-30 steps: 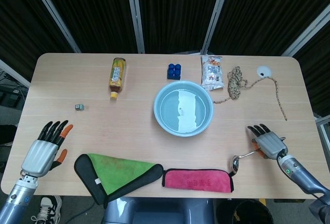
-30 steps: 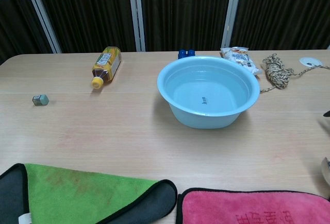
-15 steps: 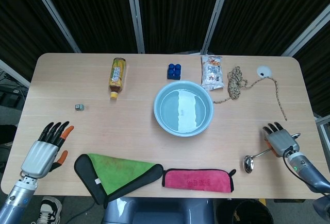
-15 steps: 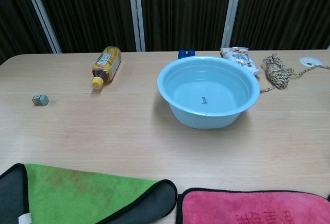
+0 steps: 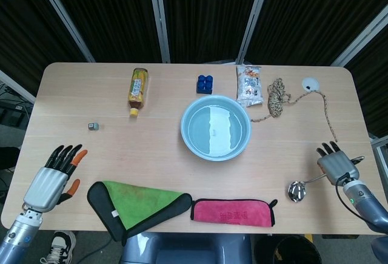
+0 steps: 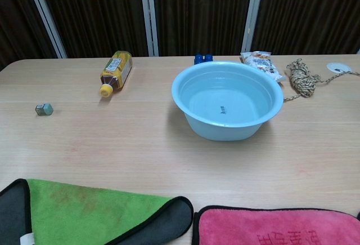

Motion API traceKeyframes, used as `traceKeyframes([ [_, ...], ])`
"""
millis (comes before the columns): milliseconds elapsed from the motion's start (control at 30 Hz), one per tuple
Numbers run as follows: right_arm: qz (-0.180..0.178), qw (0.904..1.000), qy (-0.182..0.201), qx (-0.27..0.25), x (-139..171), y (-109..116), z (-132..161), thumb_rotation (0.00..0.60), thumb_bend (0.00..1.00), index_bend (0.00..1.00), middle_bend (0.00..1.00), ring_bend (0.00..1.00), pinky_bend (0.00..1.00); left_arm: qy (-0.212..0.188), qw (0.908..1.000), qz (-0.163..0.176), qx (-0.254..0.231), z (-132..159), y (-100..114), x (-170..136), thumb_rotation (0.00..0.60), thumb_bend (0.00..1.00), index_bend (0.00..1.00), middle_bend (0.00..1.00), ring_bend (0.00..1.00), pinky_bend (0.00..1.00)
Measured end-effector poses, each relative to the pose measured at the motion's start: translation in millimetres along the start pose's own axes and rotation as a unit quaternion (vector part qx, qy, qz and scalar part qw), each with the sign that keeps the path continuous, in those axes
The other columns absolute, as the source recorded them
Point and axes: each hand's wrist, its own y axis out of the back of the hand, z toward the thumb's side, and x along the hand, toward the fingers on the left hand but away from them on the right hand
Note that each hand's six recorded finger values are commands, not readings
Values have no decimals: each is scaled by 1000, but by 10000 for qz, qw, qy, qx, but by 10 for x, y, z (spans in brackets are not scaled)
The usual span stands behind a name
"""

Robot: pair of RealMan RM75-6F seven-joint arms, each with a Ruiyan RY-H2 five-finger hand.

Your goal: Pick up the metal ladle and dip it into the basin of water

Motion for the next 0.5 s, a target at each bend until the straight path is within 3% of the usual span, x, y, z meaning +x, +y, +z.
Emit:
traceKeyframes([
  [500, 233, 9989, -352, 207, 203, 259, -41, 600, 552, 881, 142, 0, 0, -64, 9999, 32, -97, -3, 43, -29, 600, 473, 0, 0, 0, 0],
])
